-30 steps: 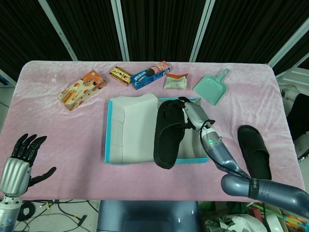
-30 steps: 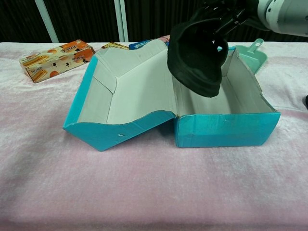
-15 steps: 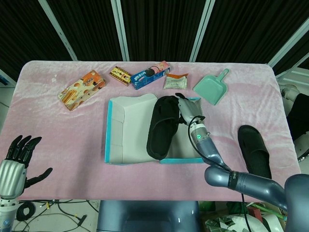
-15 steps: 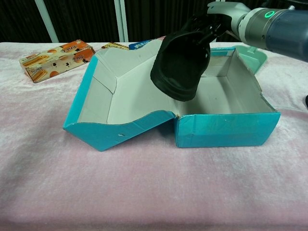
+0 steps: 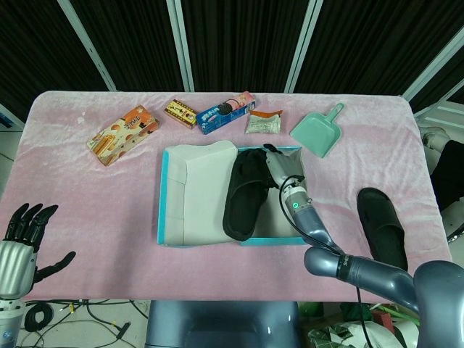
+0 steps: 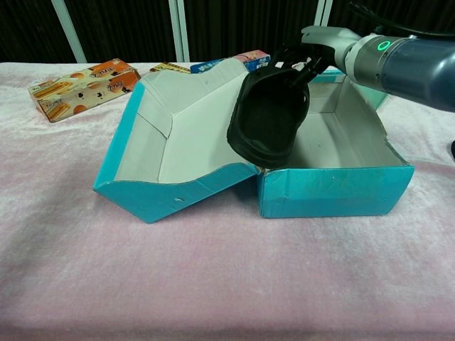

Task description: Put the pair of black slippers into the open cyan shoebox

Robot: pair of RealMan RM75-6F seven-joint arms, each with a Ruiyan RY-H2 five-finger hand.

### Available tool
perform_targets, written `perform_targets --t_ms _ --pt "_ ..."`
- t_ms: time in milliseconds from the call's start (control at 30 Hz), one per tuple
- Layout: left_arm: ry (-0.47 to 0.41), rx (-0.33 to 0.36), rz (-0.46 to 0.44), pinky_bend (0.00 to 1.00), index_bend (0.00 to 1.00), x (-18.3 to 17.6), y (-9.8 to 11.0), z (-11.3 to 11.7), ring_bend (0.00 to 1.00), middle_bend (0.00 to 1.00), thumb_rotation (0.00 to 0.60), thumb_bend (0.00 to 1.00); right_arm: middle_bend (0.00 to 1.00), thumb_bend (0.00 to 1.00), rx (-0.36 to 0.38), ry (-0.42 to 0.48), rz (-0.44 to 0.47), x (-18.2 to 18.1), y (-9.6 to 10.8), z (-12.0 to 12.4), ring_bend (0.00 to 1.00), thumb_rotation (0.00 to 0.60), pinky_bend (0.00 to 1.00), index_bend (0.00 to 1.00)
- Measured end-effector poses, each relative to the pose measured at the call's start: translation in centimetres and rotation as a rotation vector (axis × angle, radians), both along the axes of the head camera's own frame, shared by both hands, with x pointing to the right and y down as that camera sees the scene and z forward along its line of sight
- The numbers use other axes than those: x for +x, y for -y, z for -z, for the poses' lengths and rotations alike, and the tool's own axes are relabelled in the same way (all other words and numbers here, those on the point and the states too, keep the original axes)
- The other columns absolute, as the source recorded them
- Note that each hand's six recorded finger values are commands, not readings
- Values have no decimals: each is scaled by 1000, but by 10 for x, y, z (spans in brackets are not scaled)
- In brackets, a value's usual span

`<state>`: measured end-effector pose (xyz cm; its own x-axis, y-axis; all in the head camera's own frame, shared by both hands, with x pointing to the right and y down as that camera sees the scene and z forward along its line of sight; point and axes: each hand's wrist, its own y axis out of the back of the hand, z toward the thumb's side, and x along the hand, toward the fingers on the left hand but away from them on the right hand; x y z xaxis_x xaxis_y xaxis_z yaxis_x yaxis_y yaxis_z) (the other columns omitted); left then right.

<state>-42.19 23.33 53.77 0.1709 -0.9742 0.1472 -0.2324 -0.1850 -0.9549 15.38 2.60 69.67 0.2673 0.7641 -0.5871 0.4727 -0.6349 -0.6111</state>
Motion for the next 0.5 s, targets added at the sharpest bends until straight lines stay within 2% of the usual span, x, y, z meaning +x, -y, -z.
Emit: perform_targets --t_ms 367,500 --pt "-2 6 -5 77 90 3 1 2 88 169 600 0 357 226 -3 -24 38 -5 -4 -4 43 600 148 415" --pt "-1 4 -1 77 90 1 1 2 88 169 600 0 322 187 -7 -23 36 -10 -4 -5 25 600 141 380"
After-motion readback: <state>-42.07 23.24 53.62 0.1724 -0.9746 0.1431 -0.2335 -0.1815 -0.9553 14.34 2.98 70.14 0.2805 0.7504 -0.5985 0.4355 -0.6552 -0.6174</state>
